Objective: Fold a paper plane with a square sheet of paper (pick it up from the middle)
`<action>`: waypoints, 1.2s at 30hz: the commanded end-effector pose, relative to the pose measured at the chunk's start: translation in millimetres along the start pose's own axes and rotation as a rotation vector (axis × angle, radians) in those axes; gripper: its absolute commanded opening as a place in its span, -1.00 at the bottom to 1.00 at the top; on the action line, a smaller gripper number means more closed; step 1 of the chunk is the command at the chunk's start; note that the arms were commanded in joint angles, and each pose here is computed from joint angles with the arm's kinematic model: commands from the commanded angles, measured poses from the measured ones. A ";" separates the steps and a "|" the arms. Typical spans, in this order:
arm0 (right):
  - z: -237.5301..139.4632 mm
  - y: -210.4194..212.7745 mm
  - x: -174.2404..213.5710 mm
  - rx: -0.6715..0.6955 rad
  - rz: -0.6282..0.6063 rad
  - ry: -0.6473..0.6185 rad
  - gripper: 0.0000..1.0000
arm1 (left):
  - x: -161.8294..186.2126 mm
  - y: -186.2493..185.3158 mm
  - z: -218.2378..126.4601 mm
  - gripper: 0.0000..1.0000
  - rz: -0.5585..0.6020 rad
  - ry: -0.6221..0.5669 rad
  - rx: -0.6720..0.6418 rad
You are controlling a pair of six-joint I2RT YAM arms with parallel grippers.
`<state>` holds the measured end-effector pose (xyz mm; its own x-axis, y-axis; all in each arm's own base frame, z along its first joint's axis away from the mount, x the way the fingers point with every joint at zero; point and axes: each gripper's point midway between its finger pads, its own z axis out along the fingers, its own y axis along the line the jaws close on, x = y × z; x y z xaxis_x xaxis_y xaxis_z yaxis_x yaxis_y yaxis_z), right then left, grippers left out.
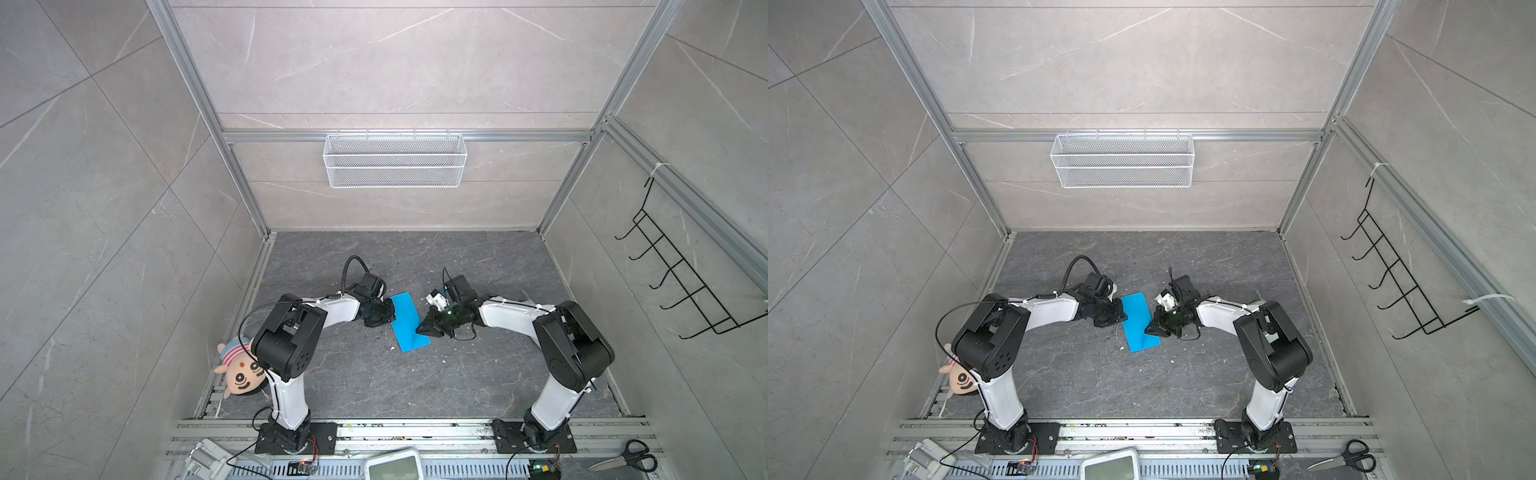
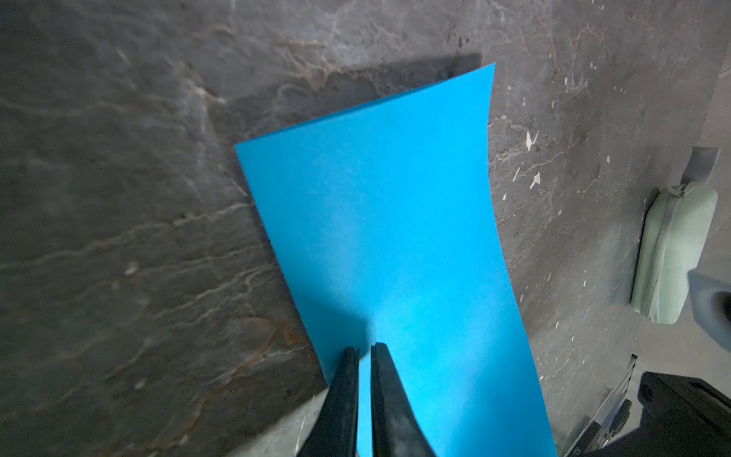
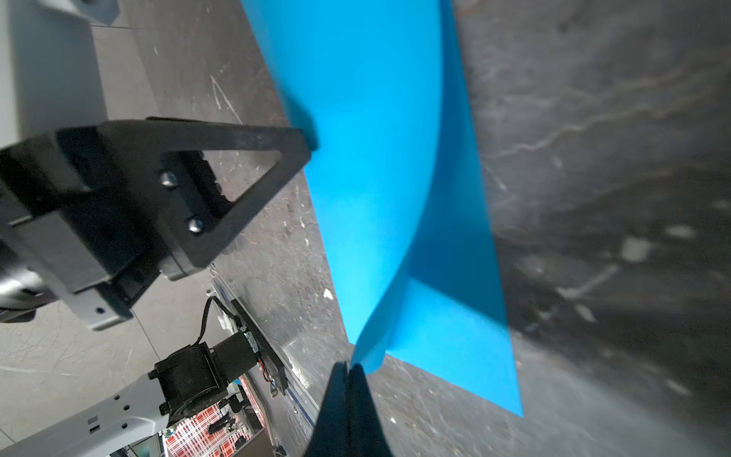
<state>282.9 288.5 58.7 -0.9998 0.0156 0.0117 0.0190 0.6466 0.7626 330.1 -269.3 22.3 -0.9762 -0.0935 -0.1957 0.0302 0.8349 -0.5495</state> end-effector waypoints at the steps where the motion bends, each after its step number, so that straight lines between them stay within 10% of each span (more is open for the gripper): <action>1: 11.3 13.9 -9.0 -0.047 -0.030 -0.011 -0.93 | 12.9 17.3 10.3 -0.72 -0.013 0.040 -0.053; 36: 53.4 -3.6 -24.5 -0.047 -0.002 -0.065 -0.93 | 11.5 11.6 3.5 -0.71 0.005 0.045 -0.051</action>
<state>305.7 323.8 26.0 -0.9978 0.0636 -0.0191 0.0233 0.6041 0.7966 329.7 -269.5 22.3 -0.9767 -0.0920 -0.1941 0.0308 0.8343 -0.5504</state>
